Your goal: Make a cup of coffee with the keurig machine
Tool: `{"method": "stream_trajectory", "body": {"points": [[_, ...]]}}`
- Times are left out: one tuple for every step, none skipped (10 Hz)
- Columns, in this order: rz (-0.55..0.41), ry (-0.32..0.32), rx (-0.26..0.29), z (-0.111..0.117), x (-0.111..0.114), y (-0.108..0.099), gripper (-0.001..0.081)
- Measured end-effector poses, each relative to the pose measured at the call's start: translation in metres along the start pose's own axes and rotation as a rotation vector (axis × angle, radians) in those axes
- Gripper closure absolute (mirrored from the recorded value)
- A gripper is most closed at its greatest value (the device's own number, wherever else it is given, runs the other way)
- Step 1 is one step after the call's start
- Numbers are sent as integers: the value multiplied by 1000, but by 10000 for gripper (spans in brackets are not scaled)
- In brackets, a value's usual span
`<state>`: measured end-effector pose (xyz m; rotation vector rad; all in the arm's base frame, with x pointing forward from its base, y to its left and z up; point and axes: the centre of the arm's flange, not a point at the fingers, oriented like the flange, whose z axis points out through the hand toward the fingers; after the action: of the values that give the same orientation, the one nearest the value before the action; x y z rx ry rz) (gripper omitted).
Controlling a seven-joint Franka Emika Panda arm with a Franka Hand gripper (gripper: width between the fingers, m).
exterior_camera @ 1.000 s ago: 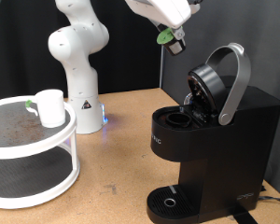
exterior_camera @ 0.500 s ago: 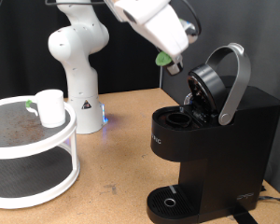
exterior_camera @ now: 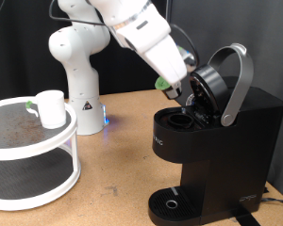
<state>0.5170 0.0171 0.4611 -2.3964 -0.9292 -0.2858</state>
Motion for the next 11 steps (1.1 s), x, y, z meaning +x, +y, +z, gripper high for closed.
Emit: {"method": "stream_trajectory", "body": {"points": [[4, -10, -7, 8, -2, 4, 323], [5, -20, -12, 15, -4, 7, 323], [1, -29, -15, 23, -5, 9, 323], [-5, -35, -19, 29, -5, 9, 323], [-10, -40, -19, 36, -6, 9, 323], [-15, -43, -17, 42, -5, 7, 323], [-20, -42, -14, 47, -4, 5, 323], [-23, -42, -14, 50, -3, 3, 323], [-25, -43, -16, 54, -3, 2, 323], [-28, -46, -17, 56, -3, 1, 323], [-29, -47, -19, 59, -3, 0, 323]]}}
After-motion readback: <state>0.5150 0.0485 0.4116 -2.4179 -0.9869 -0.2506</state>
